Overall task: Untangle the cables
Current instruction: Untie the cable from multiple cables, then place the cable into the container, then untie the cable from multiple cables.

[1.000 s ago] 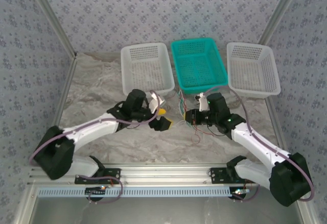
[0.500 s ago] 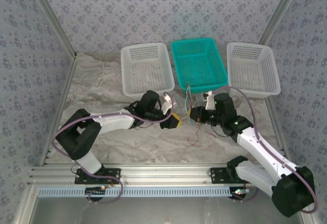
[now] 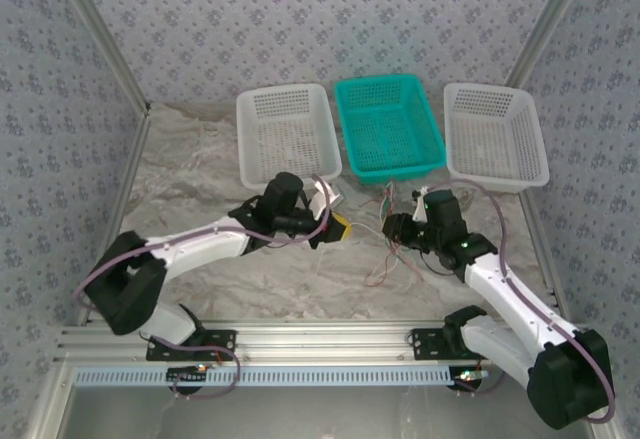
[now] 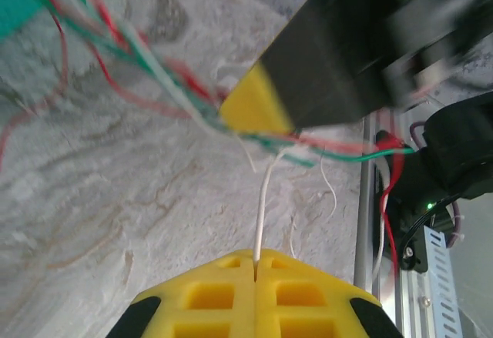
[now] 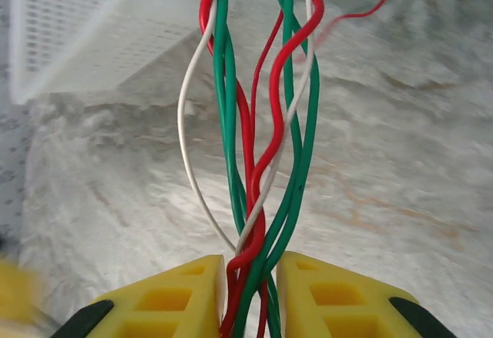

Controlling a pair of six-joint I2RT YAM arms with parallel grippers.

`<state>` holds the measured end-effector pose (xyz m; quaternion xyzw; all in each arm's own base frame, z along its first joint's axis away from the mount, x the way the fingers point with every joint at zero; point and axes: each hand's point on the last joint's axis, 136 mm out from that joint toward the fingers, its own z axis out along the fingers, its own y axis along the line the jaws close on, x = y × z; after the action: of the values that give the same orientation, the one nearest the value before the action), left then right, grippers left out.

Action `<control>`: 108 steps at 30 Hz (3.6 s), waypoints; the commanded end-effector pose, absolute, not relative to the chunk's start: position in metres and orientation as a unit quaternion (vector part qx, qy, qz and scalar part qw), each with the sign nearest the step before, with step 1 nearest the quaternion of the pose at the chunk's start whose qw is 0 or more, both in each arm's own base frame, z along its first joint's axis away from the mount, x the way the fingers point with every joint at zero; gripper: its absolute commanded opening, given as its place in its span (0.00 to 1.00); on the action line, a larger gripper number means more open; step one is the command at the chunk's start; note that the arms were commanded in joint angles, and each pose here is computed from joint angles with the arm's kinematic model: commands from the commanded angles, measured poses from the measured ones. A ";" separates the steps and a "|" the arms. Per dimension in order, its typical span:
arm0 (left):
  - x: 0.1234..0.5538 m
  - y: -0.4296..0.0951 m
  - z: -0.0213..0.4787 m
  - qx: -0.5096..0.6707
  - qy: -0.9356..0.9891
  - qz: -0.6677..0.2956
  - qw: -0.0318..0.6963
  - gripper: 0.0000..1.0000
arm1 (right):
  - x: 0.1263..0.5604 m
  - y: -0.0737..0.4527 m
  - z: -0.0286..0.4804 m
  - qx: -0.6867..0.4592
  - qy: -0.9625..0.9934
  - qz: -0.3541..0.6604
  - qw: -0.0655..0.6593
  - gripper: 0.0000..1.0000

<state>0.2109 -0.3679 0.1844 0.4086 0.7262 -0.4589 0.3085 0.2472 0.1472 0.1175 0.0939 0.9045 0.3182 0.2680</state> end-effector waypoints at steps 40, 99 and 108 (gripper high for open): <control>0.348 -0.207 0.438 0.139 0.743 -0.215 0.618 0.00 | 0.235 0.133 0.003 0.114 0.978 0.058 0.164 0.71; 0.297 -0.334 0.261 0.137 0.800 -0.510 0.286 0.84 | 0.237 0.275 0.227 -0.159 0.792 0.452 0.379 0.00; 0.301 -0.328 0.281 0.144 0.786 -0.507 0.323 0.00 | 0.239 0.272 0.225 -0.161 0.805 0.431 0.376 0.53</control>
<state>0.2979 -0.3311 0.2455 0.1306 0.8094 -0.5008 0.2775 0.2367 0.2703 0.2088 -0.1471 0.8133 0.4319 0.3610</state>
